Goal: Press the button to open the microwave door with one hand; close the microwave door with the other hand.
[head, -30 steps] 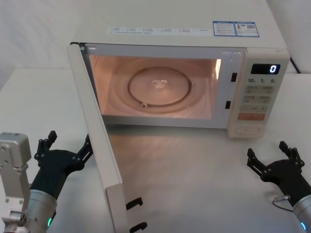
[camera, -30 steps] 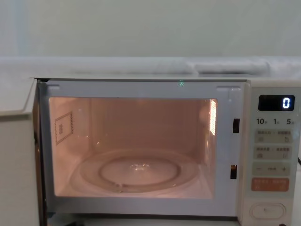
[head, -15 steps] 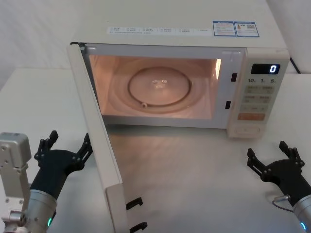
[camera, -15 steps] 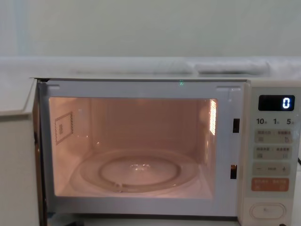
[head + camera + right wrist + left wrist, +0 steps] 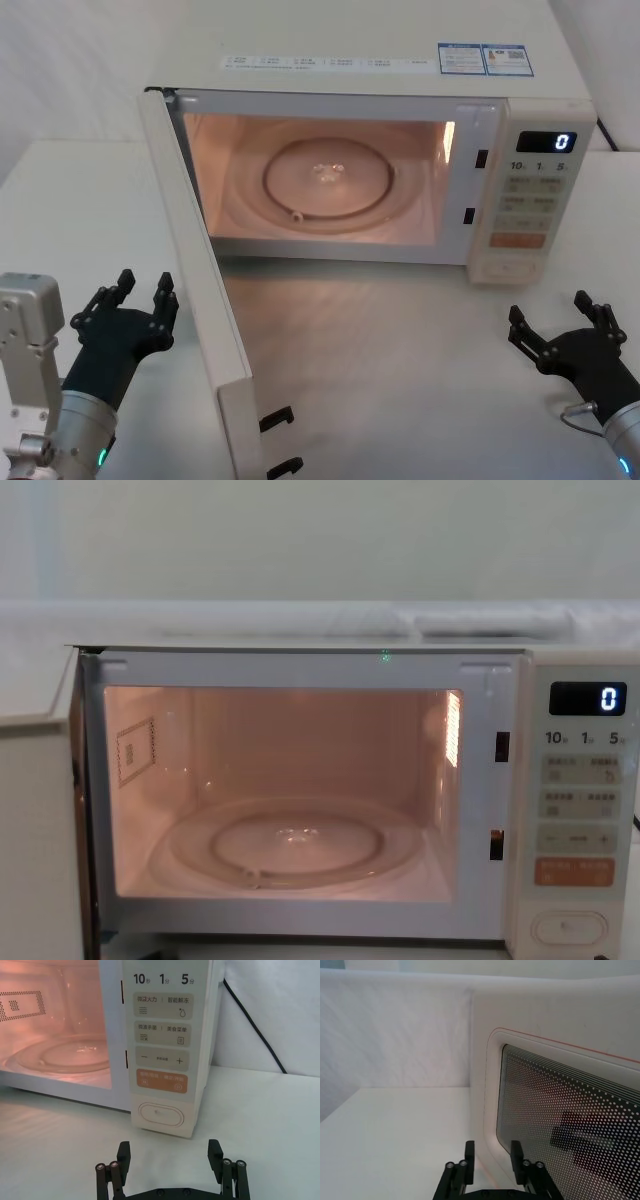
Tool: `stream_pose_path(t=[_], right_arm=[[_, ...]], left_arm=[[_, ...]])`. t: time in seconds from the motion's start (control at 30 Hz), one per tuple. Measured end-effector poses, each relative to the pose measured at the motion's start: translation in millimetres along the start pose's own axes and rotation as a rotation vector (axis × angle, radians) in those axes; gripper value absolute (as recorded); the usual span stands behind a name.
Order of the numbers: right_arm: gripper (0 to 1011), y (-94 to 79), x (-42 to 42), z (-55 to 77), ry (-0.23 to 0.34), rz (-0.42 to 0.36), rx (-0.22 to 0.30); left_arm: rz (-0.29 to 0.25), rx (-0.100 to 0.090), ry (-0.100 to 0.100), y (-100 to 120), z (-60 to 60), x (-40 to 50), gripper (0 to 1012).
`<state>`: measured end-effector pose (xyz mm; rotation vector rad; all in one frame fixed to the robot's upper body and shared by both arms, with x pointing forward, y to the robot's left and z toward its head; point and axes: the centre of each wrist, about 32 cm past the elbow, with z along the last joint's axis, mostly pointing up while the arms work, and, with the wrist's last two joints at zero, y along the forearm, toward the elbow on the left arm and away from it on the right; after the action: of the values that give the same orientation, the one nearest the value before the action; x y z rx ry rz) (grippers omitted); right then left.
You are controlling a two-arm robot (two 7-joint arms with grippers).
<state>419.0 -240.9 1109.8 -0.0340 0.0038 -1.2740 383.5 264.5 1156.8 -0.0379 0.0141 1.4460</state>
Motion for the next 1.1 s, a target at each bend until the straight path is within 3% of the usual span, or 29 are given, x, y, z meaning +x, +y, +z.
stream_pose_path(t=[0.03, 0.17, 0.53, 1.1], right_arm=[[1002, 0.0, 0.0, 0.0, 0.000, 0.000, 0.000], [1002, 0.0, 0.0, 0.0, 0.000, 0.000, 0.000], [1002, 0.0, 0.0, 0.0, 0.000, 0.000, 0.000], [1002, 0.0, 0.0, 0.0, 0.000, 0.000, 0.000]], left_arm=[[0.000, 0.000, 0.000, 0.0, 0.0, 0.0, 451], [0.000, 0.000, 0.000, 0.0, 0.0, 0.0, 368], [0.000, 0.000, 0.000, 0.0, 0.0, 0.0, 3], [-0.003, -0.003, 0.002, 1.3, 1.0, 1.7, 0]])
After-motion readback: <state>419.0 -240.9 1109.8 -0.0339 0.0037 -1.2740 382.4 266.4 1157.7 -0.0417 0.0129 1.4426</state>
